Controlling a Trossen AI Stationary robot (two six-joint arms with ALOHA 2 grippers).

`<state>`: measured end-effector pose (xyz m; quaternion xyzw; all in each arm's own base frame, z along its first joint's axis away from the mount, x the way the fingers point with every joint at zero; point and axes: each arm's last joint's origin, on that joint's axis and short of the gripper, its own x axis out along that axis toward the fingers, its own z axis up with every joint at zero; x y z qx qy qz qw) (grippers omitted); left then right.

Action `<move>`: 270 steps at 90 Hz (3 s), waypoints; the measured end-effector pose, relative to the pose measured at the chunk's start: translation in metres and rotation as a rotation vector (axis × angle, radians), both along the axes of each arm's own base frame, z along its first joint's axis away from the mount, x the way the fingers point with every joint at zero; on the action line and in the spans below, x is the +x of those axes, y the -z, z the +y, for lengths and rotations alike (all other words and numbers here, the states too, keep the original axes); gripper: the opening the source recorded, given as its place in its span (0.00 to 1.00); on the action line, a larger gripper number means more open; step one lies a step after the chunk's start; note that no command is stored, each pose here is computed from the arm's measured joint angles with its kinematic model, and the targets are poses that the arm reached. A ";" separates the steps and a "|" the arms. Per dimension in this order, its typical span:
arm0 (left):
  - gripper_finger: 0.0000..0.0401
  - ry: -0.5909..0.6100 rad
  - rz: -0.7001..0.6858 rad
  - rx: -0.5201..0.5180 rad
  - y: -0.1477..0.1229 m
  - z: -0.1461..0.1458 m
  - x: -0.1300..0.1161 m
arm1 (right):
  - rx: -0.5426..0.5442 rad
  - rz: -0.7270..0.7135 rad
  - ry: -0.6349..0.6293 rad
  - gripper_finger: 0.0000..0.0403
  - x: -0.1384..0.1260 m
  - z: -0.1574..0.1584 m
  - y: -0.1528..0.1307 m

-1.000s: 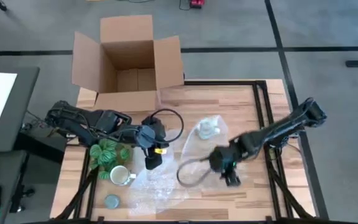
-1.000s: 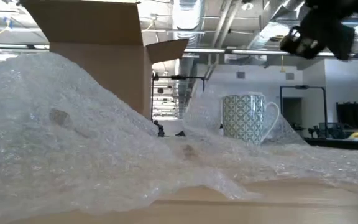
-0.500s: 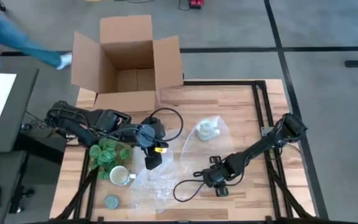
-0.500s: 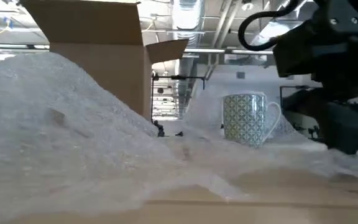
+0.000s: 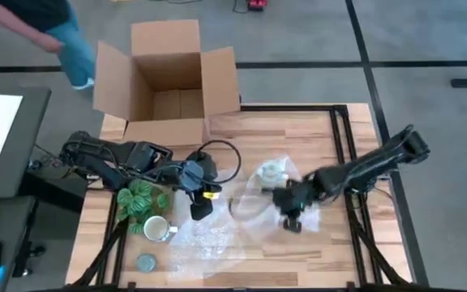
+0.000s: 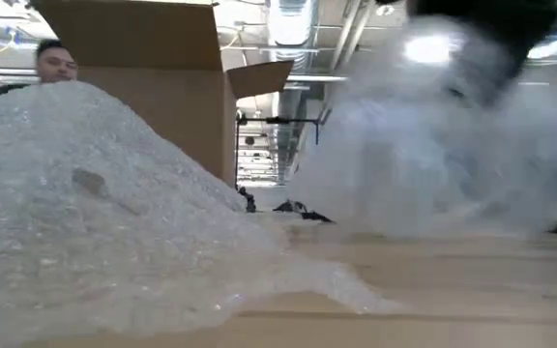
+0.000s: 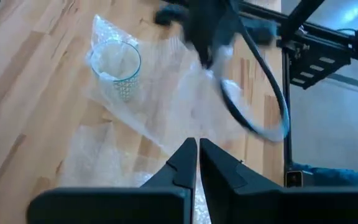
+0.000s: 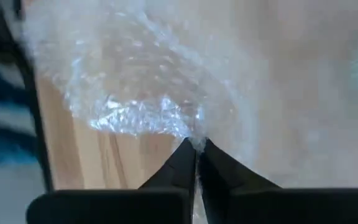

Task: Wrap mug
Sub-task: Wrap the green mug with bubble wrap

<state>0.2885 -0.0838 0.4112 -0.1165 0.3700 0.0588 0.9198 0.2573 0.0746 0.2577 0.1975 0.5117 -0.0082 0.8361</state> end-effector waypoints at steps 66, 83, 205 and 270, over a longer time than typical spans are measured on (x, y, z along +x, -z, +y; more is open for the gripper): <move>0.00 0.041 -0.018 0.064 0.000 0.001 0.004 | -0.061 -0.109 0.482 0.00 0.010 -0.142 -0.006; 0.00 0.047 -0.046 0.069 0.009 -0.003 0.024 | -0.063 -0.011 0.496 0.00 0.023 -0.152 0.020; 0.00 -0.055 -0.050 -0.136 0.122 0.092 0.115 | -0.028 -0.193 0.486 0.38 -0.039 -0.142 -0.047; 0.00 -0.301 -0.262 -0.227 0.174 0.167 0.159 | 0.096 -0.082 0.458 0.30 -0.039 -0.093 0.018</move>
